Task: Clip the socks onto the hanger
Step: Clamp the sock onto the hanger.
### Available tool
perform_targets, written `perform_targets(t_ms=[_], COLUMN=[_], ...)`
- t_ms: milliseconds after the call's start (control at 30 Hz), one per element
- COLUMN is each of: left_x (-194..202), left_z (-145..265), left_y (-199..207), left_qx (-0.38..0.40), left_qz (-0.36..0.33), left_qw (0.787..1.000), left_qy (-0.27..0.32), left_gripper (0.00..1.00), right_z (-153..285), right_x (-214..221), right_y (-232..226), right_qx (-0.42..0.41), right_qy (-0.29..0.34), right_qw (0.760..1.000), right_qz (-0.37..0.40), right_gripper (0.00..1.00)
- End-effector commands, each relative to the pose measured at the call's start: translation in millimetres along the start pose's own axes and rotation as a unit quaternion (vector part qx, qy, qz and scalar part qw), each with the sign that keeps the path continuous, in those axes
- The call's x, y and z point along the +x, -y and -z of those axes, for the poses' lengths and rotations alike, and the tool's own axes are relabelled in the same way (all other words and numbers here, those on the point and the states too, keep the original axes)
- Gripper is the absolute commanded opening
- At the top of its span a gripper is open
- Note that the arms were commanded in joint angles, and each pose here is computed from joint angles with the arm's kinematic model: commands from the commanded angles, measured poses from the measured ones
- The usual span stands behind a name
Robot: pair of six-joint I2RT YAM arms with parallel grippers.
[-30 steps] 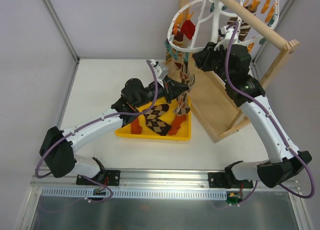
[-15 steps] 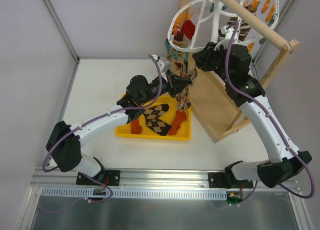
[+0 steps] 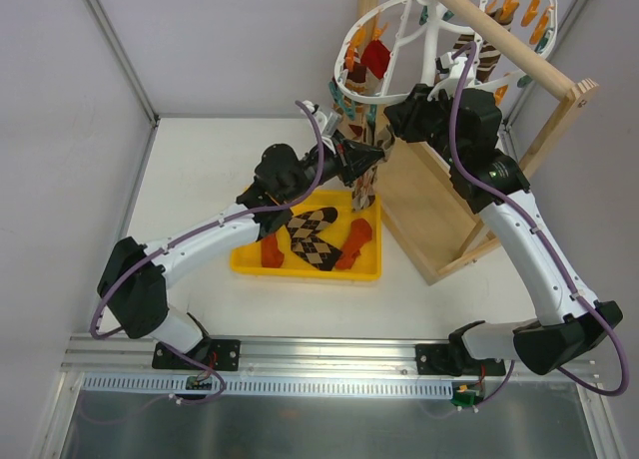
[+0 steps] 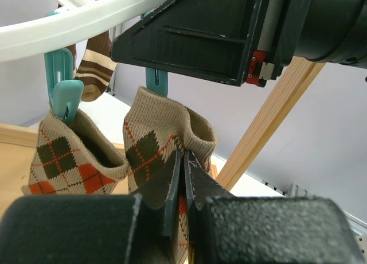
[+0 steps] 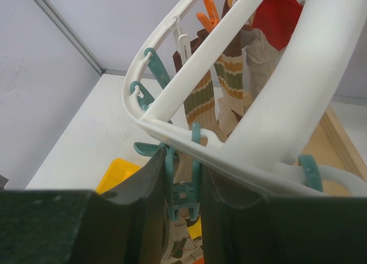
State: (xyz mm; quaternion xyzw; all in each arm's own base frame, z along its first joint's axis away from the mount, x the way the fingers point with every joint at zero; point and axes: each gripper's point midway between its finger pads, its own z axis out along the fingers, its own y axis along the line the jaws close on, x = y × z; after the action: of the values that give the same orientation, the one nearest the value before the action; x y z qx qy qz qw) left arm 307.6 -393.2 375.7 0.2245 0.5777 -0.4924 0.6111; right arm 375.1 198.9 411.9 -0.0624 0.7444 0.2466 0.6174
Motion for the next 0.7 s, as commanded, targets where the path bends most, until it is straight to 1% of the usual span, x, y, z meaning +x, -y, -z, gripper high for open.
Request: perform_targets(t_ms=[0, 133, 333, 667], left_x=[-36.6, -35.2, -22.4, -20.6], left_z=[-7.5, -7.6, 1.2, 0.4], left_y=[7.3, 5.6, -1.8, -11.0], left_qx=[0.016, 0.014, -0.005, -0.018], left_qz=[-0.007, -0.005, 0.001, 0.0], left_qw=[0.998, 0.999, 0.999, 0.999], left_qy=[0.053, 0.051, 0.041, 0.04], left_gripper=[0.0, 0.0, 0.0, 0.0], right_z=[-2.2, -1.3, -1.2, -4.0], right_x=[23.0, 21.7, 19.3, 20.4], right_y=[-11.0, -10.7, -9.7, -11.0], right_qx=[-0.033, -0.031, -0.027, -0.031], right_qy=[-0.041, -0.039, -0.035, -0.039], right_qw=[0.999, 0.999, 0.999, 0.999], right_qz=[-0.007, -0.008, -0.007, -0.008], right_gripper=[0.01, 0.01, 0.01, 0.01])
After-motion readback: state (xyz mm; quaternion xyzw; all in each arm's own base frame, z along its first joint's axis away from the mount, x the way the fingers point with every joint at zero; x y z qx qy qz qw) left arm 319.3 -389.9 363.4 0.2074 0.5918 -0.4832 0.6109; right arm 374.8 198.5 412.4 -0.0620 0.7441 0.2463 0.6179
